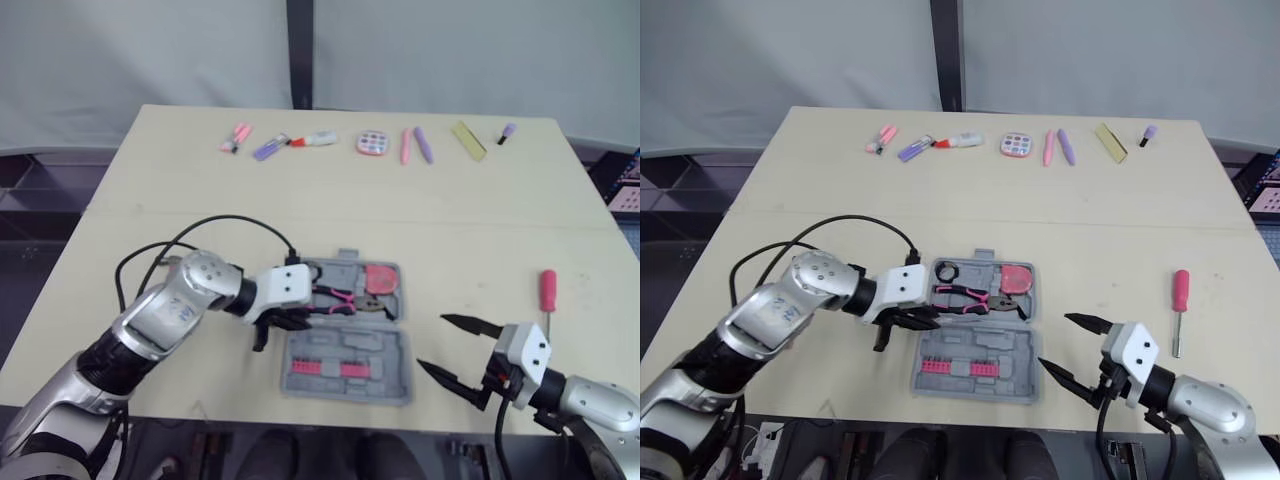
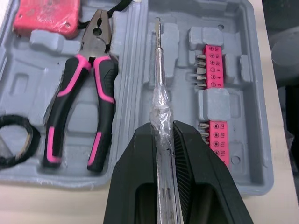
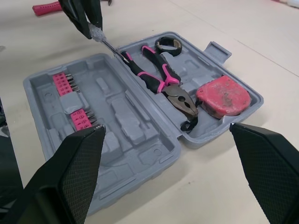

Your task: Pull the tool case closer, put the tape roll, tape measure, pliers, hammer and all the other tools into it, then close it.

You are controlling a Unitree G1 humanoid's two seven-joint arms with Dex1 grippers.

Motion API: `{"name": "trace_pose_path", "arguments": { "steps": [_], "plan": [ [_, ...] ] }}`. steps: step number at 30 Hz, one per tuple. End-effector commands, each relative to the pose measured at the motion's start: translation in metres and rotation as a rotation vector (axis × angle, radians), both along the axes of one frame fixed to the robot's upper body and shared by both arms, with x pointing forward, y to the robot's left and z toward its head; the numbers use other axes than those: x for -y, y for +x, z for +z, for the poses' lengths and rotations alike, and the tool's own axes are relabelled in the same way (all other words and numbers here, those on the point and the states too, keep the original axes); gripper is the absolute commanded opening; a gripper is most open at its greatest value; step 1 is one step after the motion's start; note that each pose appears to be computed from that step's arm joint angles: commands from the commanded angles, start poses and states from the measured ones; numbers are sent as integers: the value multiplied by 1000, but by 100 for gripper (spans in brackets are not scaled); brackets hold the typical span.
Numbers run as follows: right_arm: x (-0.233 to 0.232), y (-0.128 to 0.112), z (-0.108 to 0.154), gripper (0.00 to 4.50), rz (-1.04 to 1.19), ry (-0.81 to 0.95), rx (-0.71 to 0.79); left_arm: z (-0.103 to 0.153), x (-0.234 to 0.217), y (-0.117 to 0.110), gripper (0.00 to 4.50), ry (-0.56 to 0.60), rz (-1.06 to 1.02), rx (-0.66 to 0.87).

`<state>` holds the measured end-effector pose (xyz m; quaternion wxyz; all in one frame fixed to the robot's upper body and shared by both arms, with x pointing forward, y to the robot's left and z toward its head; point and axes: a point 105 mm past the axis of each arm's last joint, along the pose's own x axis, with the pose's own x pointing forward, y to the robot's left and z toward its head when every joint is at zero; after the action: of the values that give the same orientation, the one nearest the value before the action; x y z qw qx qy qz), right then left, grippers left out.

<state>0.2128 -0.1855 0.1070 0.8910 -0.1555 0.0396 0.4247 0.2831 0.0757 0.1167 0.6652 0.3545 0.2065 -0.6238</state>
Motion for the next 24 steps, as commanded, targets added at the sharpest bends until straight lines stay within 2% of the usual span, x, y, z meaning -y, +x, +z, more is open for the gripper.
{"name": "trace_pose_path", "arguments": {
  "steps": [1, 13, 24],
  "plan": [
    [-1, -2, 11, 450, 1, -10, 50, -3, 7, 1, 2, 44, -43, 33],
    [4, -8, 8, 450, -6, -37, 38, -13, 26, 15, 2, 123, -33, 46],
    [3, -10, 7, 450, -13, -33, 37, -14, 41, 14, 2, 149, -68, 42]
  ]
}}
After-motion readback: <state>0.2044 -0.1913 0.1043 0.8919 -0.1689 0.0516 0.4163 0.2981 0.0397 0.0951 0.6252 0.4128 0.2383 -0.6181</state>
